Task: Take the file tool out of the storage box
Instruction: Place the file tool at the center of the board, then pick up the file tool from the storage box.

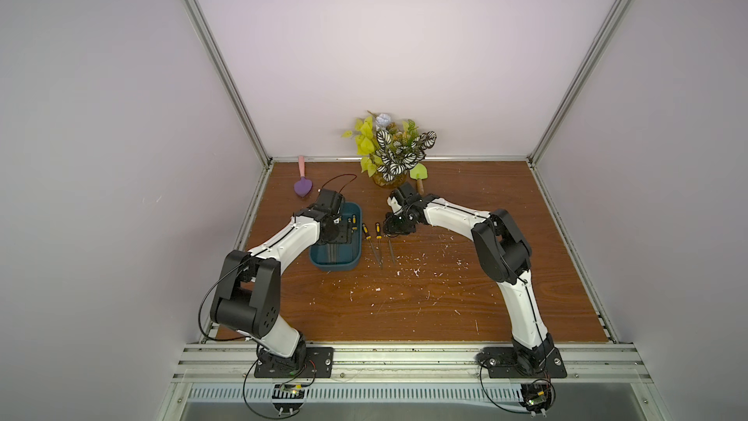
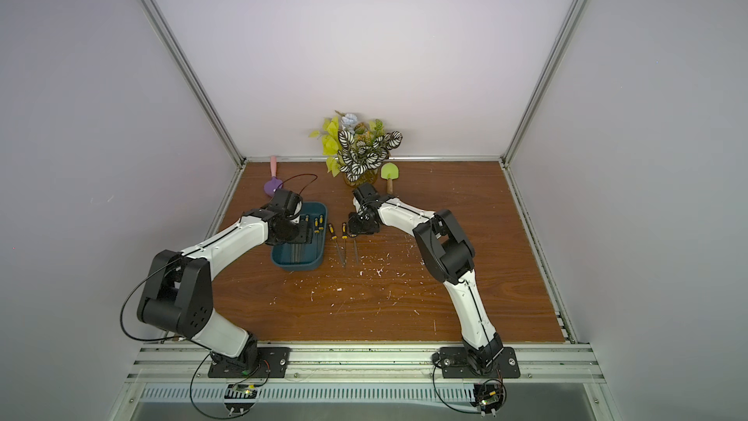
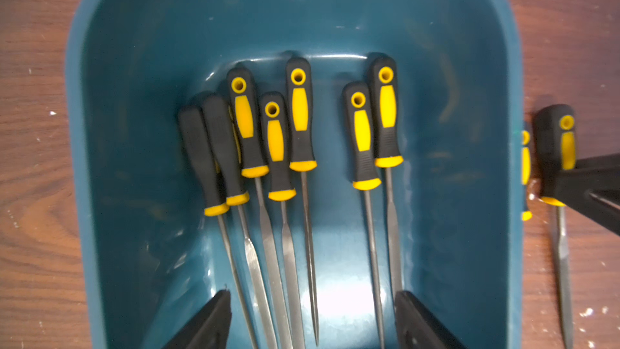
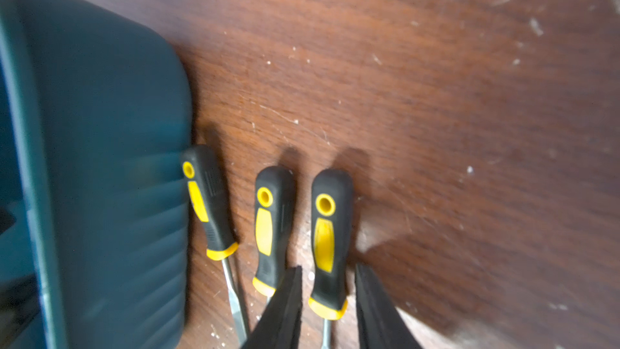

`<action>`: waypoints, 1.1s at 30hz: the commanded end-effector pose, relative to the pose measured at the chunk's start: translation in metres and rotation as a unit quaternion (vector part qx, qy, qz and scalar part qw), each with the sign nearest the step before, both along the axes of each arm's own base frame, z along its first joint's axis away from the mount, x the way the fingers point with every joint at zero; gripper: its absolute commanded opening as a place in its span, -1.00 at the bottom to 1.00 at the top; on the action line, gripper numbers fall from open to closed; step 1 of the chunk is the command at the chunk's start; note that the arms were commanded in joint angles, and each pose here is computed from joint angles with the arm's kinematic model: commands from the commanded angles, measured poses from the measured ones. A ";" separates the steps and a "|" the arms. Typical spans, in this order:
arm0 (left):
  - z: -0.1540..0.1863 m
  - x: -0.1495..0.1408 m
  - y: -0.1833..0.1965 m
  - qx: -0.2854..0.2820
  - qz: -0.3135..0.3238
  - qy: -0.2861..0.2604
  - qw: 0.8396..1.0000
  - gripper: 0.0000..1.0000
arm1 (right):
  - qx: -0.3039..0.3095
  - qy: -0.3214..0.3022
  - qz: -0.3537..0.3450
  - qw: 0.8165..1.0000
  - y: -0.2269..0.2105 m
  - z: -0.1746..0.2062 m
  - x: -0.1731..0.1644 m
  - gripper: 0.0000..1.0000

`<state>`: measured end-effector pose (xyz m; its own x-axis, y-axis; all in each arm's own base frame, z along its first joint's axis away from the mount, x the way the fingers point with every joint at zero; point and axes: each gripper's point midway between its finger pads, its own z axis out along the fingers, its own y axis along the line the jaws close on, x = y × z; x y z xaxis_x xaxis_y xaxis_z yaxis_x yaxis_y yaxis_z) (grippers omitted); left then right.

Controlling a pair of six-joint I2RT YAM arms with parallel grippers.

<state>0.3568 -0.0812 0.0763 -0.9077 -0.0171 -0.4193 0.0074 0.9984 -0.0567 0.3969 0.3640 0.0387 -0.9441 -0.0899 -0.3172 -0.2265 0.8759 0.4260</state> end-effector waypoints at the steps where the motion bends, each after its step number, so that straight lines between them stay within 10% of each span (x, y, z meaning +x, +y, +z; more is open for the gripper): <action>1: 0.009 0.011 0.006 0.006 0.012 -0.009 1.000 0.56 | 0.010 -0.010 -0.015 1.000 -0.013 0.025 -0.002 -0.32; 10: 0.001 0.032 0.002 0.005 0.022 -0.001 1.000 0.13 | 0.031 -0.110 -0.045 0.992 -0.047 0.083 -0.009 -0.27; 20: -0.022 0.045 -0.010 -0.024 0.031 0.017 0.999 -0.21 | 0.016 -0.098 -0.056 0.994 -0.082 0.059 -0.037 -0.27; 33: -0.048 0.042 -0.024 -0.024 0.026 0.040 0.999 -0.25 | 0.013 -0.090 -0.052 0.995 -0.080 0.050 -0.036 -0.27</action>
<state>0.4002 -0.1017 0.0360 -0.9303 -0.0778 -0.3585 -0.0438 0.9938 -0.1020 0.3492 0.2790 0.0757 -0.8952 0.0063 -0.4456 -0.1941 0.8946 0.4026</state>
